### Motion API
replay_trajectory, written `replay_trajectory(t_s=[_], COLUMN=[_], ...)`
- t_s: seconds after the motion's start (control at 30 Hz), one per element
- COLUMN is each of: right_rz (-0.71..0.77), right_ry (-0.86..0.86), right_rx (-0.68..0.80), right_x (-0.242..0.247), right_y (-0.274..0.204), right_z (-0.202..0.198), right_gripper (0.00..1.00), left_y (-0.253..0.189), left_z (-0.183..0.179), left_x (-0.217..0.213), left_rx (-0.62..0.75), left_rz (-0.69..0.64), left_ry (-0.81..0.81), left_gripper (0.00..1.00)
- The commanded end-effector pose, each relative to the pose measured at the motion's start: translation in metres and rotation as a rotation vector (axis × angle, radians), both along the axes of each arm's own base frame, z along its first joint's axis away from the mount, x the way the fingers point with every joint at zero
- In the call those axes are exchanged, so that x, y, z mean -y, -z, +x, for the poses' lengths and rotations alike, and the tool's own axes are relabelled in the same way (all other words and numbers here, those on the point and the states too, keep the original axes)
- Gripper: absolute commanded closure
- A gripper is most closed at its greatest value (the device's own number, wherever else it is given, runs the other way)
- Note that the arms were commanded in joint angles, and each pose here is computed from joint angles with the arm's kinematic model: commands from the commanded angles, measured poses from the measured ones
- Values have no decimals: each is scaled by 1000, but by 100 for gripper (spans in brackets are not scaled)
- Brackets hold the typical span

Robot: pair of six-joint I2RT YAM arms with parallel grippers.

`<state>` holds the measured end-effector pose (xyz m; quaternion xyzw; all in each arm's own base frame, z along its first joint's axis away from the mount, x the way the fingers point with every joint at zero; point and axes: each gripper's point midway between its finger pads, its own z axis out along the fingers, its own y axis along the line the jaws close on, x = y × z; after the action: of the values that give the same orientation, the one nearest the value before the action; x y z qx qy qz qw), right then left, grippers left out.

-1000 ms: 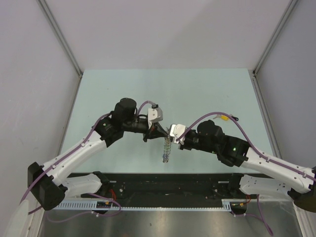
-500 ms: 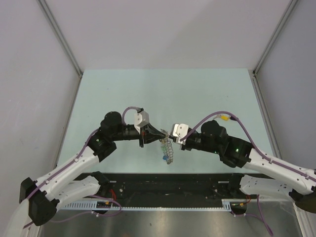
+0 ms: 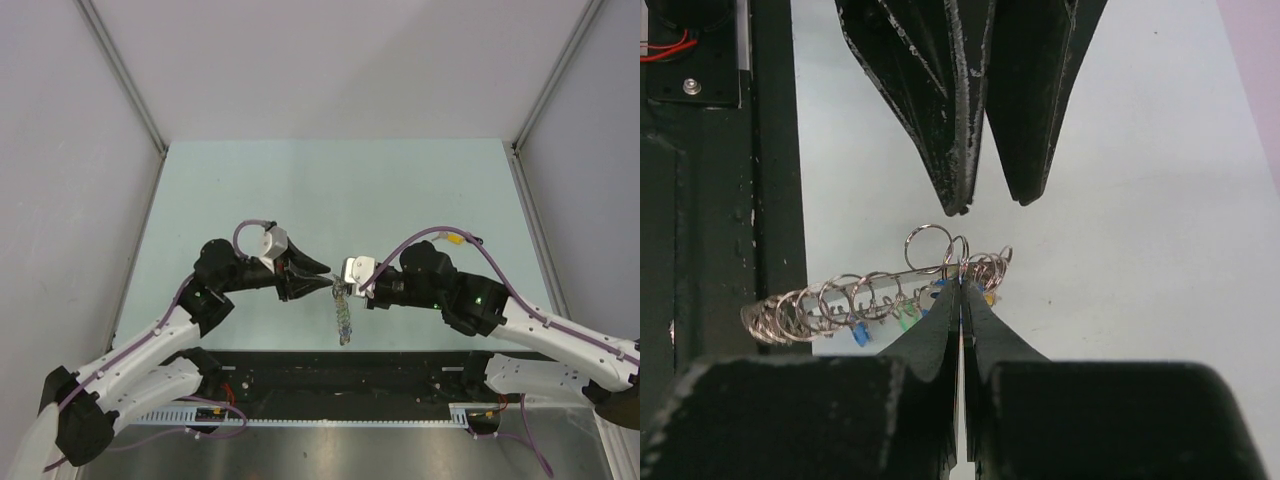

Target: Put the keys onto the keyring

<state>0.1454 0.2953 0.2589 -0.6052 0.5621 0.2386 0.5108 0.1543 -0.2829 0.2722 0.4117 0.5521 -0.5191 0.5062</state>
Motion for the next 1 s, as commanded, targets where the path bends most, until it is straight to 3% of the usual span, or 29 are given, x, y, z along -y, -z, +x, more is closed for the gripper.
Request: replay_trajectory(t_s=[0.0,0.07,0.1,0.33,0.67,0.97], right_rz=[65,62,59,47,37,31], right_ry=[-33,-41,-47,-64,-77,-79], right_rx=[67,65,65,62,53,48], right_x=[-5,-5,-5,-6,-7,-8], right_y=[-38,-38,-38,-36,-34,-31], right_z=[-1,-2,-3,-5,-7,-8], right_gripper=[100,100,100,100,100,100], left_y=[-8,-2,0,6,25,25], left_z=[-2,-6,-6,-14,-21,-27], left_x=[-5,-5,-5,-5,11,17], left_rx=[89,61,127,161,152,134], left_rz=[54,121,150,276,356,339], left_ry=[49,99,126,276,413,453], left_gripper=[60,58,57,57,60,68])
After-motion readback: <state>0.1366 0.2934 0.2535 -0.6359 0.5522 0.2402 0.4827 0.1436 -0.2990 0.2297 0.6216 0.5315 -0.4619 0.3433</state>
